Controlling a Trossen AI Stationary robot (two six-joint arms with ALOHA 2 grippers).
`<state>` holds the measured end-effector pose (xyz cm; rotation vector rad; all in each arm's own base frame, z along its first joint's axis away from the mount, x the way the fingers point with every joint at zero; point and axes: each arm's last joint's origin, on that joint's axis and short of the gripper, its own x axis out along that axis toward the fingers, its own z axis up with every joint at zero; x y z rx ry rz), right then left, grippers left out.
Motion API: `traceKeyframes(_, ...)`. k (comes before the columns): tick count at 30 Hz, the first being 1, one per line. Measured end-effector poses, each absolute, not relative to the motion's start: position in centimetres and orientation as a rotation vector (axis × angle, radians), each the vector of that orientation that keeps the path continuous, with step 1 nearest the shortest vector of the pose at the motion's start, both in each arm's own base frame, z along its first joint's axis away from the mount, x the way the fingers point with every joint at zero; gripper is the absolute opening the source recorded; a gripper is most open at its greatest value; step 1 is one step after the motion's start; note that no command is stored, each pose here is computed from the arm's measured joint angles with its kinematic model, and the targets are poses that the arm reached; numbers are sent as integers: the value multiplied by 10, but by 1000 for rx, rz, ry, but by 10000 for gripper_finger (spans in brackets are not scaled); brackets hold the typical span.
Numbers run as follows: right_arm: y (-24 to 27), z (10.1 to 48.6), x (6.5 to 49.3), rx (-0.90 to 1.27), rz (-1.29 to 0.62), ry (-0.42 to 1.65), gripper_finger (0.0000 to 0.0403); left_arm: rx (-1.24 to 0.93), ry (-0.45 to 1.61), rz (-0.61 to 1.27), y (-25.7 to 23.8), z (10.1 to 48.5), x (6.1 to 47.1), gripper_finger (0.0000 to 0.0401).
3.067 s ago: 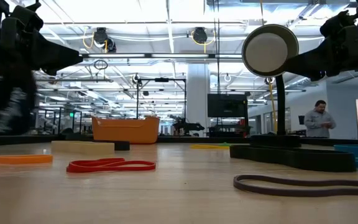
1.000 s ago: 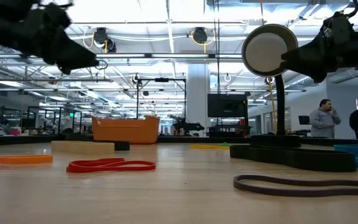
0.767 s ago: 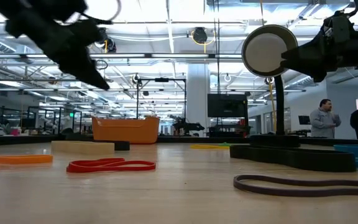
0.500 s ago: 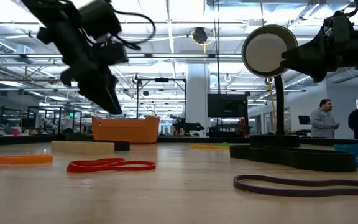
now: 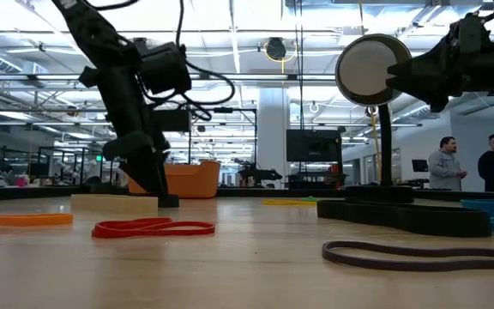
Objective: Pick and place rubber bands into bin
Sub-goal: Put the top black rubber band into the orange container
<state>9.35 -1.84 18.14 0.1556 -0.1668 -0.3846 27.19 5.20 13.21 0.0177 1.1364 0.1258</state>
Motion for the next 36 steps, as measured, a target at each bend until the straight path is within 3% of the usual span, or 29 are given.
traceKeyframes(7, -18, 181, 94, 155, -383, -161, 183, -21, 1146, 107, 54, 128, 273, 142)
traceKeyframes(16, -18, 180, 94, 155, -383, -158, 183, -15, 1145, 79, 53, 127, 273, 13)
traceKeyframes(28, -18, 180, 94, 161, -365, -157, 183, -34, 1171, 81, 53, 139, 273, 10)
traceKeyframes(36, -8, 176, 99, 85, -12, -76, 181, 3, 1069, 86, 55, 196, 284, 11)
